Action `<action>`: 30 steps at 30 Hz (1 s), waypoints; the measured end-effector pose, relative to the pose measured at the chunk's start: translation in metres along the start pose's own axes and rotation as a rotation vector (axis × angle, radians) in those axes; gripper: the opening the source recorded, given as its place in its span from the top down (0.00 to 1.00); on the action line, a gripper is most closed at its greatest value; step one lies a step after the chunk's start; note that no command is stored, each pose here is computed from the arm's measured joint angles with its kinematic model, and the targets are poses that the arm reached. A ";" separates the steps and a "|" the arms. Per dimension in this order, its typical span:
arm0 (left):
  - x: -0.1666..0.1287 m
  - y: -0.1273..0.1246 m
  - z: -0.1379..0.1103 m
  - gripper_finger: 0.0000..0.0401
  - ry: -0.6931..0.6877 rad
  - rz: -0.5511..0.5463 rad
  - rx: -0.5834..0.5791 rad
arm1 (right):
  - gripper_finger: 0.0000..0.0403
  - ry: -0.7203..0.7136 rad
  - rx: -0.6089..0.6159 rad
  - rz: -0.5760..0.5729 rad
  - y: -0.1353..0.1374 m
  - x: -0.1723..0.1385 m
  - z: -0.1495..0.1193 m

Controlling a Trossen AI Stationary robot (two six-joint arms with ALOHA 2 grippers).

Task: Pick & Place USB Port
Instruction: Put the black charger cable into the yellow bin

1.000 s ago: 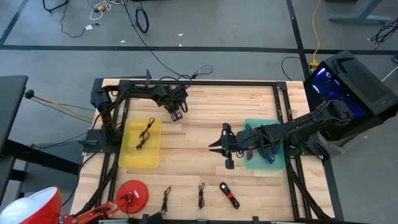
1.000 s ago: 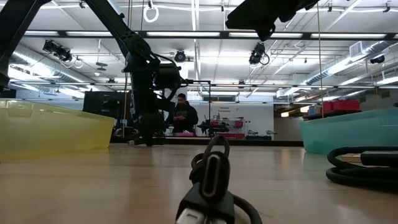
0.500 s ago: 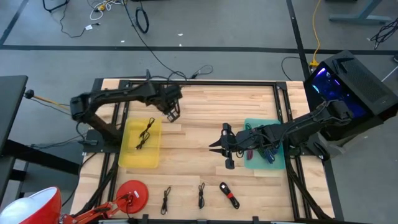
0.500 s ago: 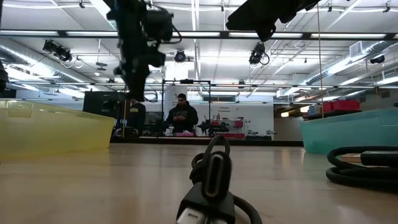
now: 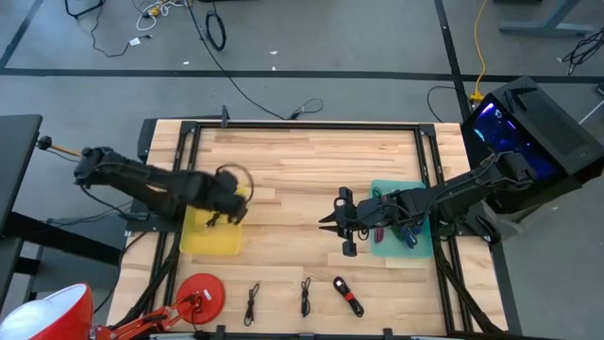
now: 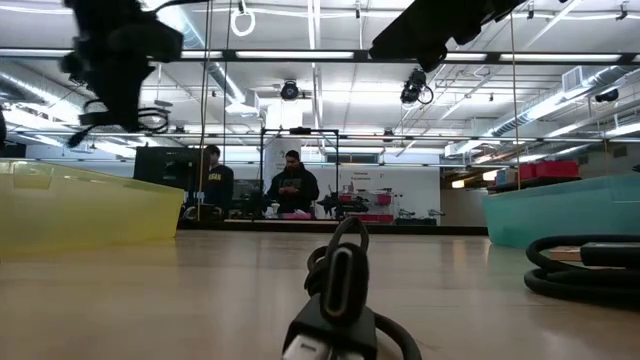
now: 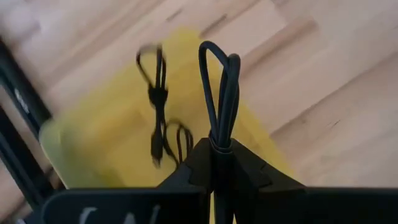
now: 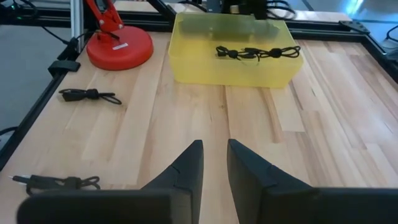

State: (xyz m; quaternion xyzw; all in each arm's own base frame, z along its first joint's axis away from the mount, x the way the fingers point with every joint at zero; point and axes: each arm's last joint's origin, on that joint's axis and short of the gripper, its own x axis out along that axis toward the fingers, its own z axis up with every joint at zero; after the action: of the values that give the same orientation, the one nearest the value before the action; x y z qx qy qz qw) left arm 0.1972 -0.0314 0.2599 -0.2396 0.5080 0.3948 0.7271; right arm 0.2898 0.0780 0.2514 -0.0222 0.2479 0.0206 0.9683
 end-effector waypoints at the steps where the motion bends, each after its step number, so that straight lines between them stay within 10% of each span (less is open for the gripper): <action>1: 0.001 -0.001 -0.008 0.93 -0.002 0.002 -0.019 | 0.82 0.001 0.000 0.000 0.000 0.000 0.000; 12: 0.022 0.003 -0.072 0.93 0.001 0.058 -0.232 | 0.82 0.009 -0.021 -0.002 0.000 0.000 -0.001; 30: 0.021 0.001 -0.078 0.71 -0.017 0.031 -0.211 | 0.82 0.006 -0.017 -0.003 -0.001 0.000 -0.001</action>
State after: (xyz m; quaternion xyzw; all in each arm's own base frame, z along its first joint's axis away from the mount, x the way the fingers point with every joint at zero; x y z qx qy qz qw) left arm 0.1571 -0.0819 0.2117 -0.3035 0.4611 0.4591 0.6961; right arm 0.2896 0.0774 0.2509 -0.0309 0.2507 0.0212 0.9673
